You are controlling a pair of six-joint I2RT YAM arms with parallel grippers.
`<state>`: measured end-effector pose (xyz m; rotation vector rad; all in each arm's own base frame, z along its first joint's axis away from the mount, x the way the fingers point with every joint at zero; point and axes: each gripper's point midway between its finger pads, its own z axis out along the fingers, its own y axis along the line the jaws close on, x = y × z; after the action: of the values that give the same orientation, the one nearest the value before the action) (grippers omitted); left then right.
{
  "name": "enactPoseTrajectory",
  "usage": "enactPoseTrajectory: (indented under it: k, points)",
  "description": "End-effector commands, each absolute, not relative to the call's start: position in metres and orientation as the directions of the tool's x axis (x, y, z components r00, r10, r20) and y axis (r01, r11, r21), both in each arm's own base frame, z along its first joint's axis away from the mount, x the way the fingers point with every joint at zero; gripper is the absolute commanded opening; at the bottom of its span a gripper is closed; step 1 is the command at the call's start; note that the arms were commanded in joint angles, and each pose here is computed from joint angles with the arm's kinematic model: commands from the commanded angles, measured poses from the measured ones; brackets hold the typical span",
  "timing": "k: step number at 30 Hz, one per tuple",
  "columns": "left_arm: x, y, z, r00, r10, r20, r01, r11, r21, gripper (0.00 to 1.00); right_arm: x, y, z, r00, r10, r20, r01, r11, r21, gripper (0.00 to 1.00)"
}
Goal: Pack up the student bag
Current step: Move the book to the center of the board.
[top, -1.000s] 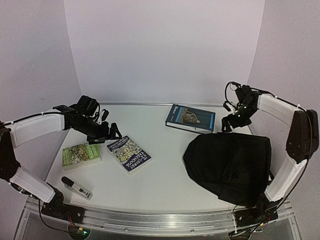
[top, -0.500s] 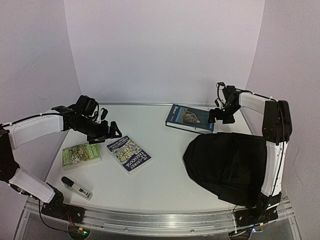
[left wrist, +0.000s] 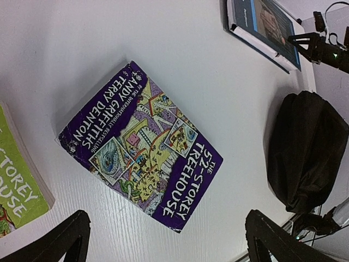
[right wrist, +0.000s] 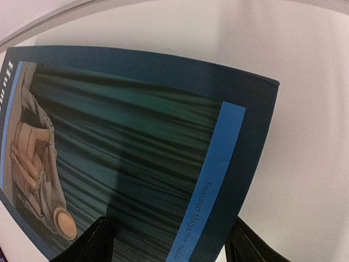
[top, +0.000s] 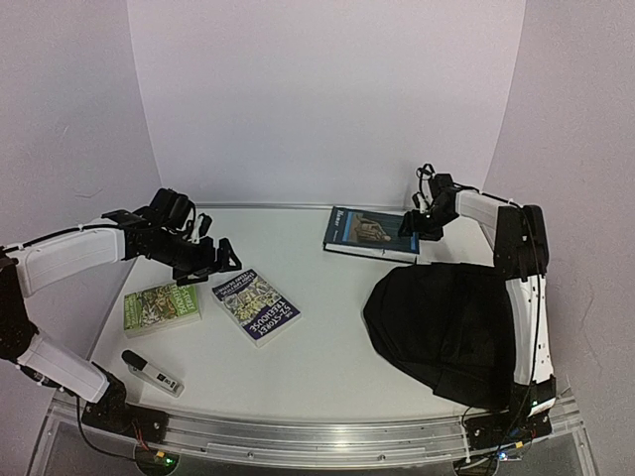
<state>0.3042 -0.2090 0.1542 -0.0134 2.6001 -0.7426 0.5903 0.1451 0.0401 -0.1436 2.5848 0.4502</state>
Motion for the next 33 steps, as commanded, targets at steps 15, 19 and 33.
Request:
enactPoseTrajectory:
  k: [15, 19, 33]
  points:
    - [0.349, -0.237, 0.156, -0.894, -0.199, -0.402, 0.072, 0.821, -0.566, 1.0, 0.548, 0.361, 0.022, -0.862, -0.159, -0.48, -0.41, 0.775, 0.48, 0.65]
    - [0.355, -0.255, 0.153, -0.904, -0.148, -0.401, 0.132, 0.796, -0.591, 1.0, 0.555, 0.366, 0.082, -0.83, -0.114, -0.546, -0.434, 0.747, 0.504, 0.75]
    - [0.373, -0.366, 0.169, -0.856, 0.141, -0.498, 0.454, 0.666, -0.592, 1.0, 0.416, 0.177, 0.235, -0.763, -0.172, -0.623, -0.379, 0.9, 0.216, 0.98]
